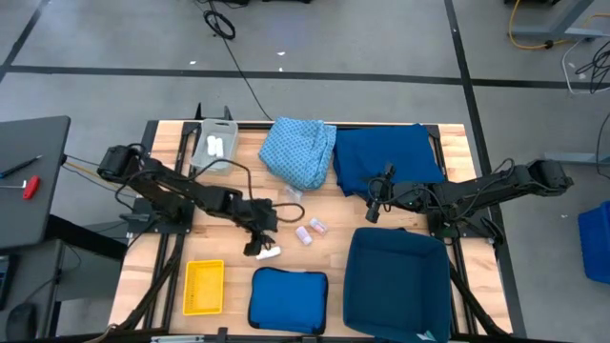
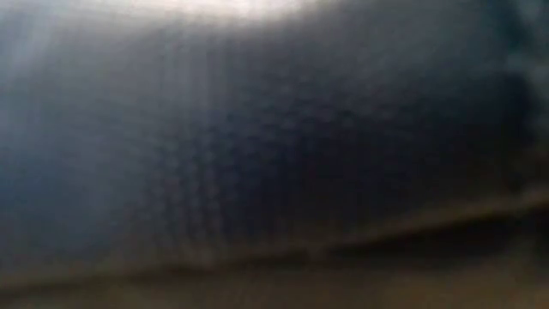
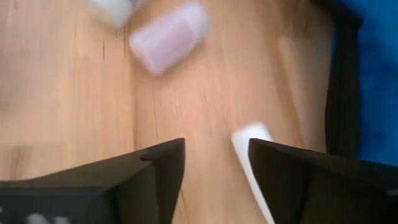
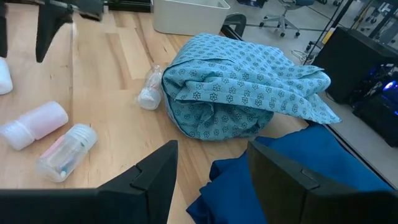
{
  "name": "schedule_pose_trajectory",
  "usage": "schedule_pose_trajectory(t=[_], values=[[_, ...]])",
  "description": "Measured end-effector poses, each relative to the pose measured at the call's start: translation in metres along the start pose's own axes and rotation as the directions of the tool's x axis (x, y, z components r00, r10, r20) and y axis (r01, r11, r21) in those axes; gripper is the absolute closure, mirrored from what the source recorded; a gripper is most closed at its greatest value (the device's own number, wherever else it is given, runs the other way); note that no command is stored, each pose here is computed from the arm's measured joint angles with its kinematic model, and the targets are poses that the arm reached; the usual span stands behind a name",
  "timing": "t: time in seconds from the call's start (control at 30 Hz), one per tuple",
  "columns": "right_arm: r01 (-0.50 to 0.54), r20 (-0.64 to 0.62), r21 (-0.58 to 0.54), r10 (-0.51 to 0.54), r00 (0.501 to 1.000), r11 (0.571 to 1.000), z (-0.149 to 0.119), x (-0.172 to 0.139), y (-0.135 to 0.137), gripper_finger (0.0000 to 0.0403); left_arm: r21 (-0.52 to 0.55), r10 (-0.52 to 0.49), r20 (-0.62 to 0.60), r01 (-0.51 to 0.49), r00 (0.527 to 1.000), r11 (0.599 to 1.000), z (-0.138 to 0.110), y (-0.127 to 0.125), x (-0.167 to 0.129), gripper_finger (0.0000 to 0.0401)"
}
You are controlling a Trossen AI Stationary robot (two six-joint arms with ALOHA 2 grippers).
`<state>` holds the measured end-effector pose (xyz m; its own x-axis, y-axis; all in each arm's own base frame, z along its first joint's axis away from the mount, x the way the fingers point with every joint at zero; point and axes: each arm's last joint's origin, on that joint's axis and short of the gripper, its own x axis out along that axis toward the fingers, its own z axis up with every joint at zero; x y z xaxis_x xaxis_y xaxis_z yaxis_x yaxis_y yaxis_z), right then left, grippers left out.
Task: Pick & place medical supplies in basket/bin
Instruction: Put the white rolled gauze into the gray bin
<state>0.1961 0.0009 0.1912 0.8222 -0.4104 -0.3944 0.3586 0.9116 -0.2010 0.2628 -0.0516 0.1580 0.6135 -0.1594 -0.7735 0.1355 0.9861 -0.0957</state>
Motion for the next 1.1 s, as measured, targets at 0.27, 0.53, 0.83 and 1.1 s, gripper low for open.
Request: schedule_pose_trajectory(t=[0.27, 0.53, 0.83, 1.1], values=[[0.0, -0.003, -0.001, 0.0, 1.0, 1.0, 0.0, 0.0, 0.0, 0.0202, -0.042, 0.003, -0.077, -0.006, 0.997, 0.999, 0.017, -0.032, -0.012, 0.0154], [0.0, -0.003, -0.001, 0.0, 1.0, 1.0, 0.0, 0.0, 0.0, 0.0202, -0.112, 0.016, -0.084, -0.026, 0.996, 0.993, 0.015, -0.041, -0.009, 0.0151], [-0.001, -0.002, 0.01, 0.001, 1.0, 1.0, 0.0, 0.0, 0.0, 0.0202, -0.147, 0.03, -0.158, -0.054, 0.987, 0.988, 0.005, -0.042, 0.013, 0.0151], [-0.001, -0.002, 0.01, 0.001, 1.0, 1.0, 0.0, 0.0, 0.0, 0.0202, -0.148, 0.028, -0.184, -0.055, 0.982, 0.988, 0.0, -0.046, 0.023, 0.0151]])
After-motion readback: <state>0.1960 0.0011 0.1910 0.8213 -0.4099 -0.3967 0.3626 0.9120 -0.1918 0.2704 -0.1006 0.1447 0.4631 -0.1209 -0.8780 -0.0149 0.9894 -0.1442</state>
